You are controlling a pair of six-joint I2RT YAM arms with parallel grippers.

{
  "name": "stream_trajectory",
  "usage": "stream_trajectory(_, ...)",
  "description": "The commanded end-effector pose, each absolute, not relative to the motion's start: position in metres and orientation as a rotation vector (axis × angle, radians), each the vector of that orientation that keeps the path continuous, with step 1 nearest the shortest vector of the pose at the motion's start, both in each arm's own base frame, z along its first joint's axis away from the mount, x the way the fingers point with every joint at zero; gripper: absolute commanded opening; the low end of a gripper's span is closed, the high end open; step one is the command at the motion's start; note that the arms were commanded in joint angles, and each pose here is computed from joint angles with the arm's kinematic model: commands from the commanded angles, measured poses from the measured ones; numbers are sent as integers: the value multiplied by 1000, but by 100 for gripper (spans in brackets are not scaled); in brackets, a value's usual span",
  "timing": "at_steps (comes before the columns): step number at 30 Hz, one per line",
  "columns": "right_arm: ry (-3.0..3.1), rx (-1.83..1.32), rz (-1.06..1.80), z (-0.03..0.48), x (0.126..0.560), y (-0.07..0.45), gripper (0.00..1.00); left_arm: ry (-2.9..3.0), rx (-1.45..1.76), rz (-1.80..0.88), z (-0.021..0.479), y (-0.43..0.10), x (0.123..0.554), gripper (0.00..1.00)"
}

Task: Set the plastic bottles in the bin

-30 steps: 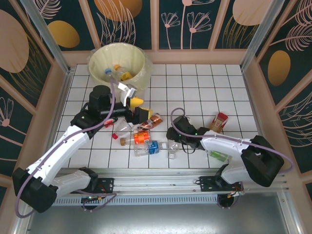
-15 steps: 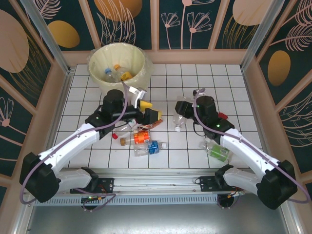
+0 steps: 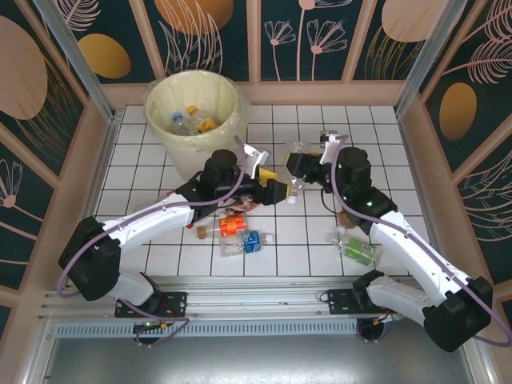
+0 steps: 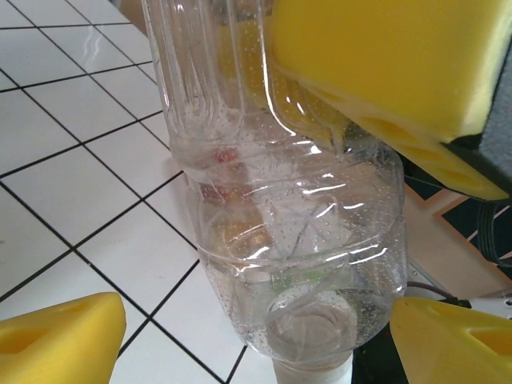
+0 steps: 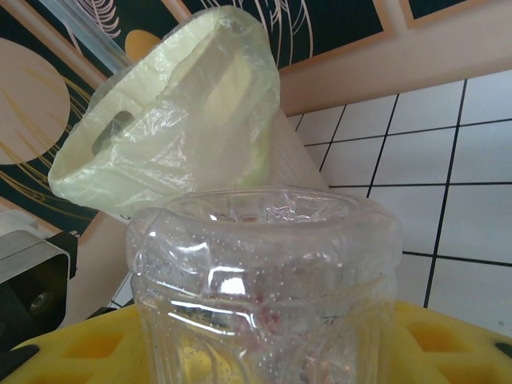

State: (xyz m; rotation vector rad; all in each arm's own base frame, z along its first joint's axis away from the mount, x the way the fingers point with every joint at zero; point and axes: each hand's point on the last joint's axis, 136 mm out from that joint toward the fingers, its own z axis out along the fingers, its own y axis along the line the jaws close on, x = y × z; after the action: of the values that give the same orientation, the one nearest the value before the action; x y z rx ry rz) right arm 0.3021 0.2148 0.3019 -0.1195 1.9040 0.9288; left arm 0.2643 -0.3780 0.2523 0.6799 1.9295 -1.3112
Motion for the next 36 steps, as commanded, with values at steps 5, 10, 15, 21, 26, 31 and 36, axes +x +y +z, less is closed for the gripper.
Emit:
stream_trajectory(5,1779,-168,1067,341,284,227,56,1736,659,-1402,297,-396,268,83)
stream_trajectory(10,1814,-22,952,330,299,207,55,1713,735,-1438,298,-398,253,85)
stream_trajectory(15,1818,25,938,327,302,202,55,1687,765,-1446,302,-398,247,89)
stream_trajectory(21,1809,-21,1026,335,294,213,55,1705,748,-1419,299,-401,254,88)
stream_trajectory(26,1801,-40,1082,337,289,218,56,1747,722,-1407,294,-405,262,83)
stream_trajectory(31,1800,-55,1113,337,285,222,56,1759,708,-1395,293,-406,265,82)
stream_trajectory(36,1809,-35,1103,332,287,219,56,1752,709,-1405,297,-406,264,71)
